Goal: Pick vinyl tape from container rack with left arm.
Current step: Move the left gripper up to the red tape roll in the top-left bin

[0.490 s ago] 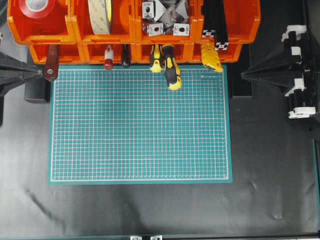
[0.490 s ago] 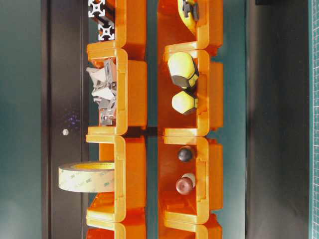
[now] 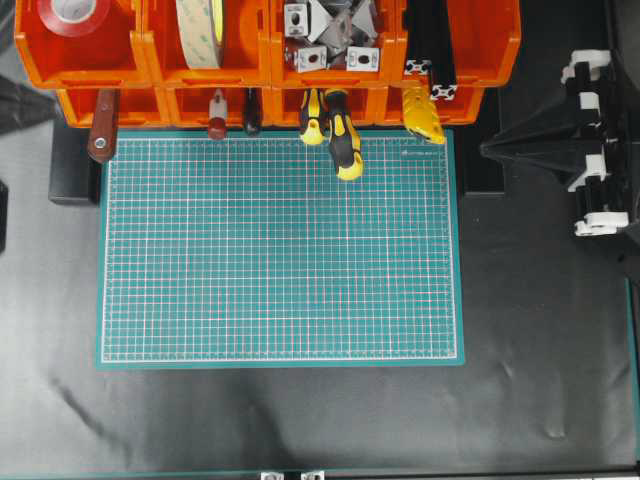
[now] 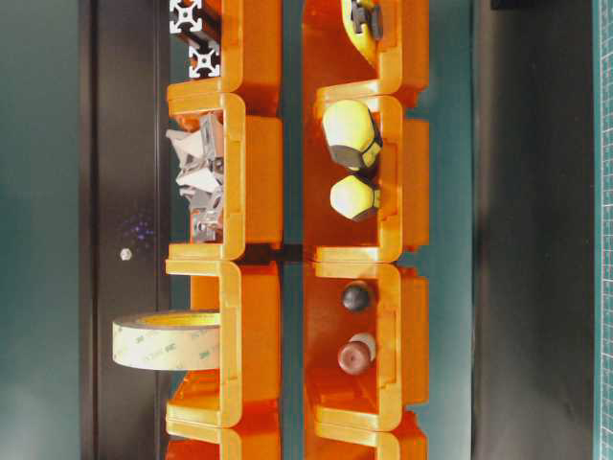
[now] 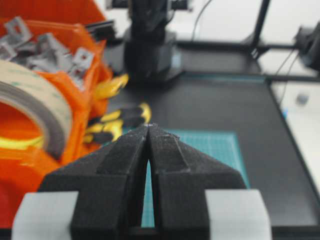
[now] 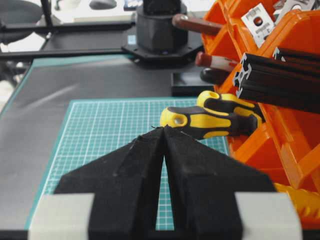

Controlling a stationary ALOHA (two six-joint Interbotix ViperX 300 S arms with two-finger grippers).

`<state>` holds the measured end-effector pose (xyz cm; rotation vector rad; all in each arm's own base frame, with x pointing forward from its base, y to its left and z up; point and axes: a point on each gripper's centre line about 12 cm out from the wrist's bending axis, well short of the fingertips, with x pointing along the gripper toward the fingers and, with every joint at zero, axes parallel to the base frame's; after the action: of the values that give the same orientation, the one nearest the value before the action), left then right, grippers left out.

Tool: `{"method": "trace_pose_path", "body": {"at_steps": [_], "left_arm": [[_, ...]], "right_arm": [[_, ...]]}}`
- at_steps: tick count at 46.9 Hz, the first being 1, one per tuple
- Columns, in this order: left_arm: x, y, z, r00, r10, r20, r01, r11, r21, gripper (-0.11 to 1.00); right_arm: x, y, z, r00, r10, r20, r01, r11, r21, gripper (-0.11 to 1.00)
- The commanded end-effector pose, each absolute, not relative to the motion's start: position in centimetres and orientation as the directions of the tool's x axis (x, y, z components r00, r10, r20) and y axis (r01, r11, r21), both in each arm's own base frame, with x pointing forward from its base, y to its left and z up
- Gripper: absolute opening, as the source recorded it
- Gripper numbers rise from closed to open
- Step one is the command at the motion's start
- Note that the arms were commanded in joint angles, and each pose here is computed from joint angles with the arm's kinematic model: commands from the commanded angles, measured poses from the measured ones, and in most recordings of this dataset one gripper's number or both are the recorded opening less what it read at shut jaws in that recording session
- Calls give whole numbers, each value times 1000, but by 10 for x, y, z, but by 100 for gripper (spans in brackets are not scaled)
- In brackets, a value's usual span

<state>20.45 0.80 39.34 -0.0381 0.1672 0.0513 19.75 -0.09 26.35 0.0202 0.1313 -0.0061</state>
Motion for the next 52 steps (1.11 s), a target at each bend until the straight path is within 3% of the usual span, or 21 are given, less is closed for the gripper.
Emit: {"method": "trace_pose_path", "body": {"at_steps": [1, 12, 23, 38, 45, 52], "left_arm": [[207, 16, 425, 966, 92, -242, -102, 994, -32, 0], [218, 37, 455, 876, 178, -448, -203, 979, -8, 0], [236, 47, 444, 674, 181, -716, -179, 981, 80, 0], [247, 60, 438, 514, 187, -837, -57, 981, 185, 3], [251, 69, 437, 499, 202, -843, -34, 976, 214, 22], [253, 73, 431, 478, 204, -855, -43, 977, 209, 66]], "right_arm": [[201, -1, 273, 995, -7, -102, 9, 1000, 24, 0], [201, -1, 273, 995, -6, -102, 9, 1000, 23, 0], [201, -1, 273, 994, -7, -107, 9, 1000, 23, 0], [200, -1, 274, 995, -7, -104, 9, 1000, 24, 0], [200, -1, 274, 995, -6, -100, 9, 1000, 23, 0], [200, -1, 273, 995, -7, -104, 9, 1000, 24, 0]]}}
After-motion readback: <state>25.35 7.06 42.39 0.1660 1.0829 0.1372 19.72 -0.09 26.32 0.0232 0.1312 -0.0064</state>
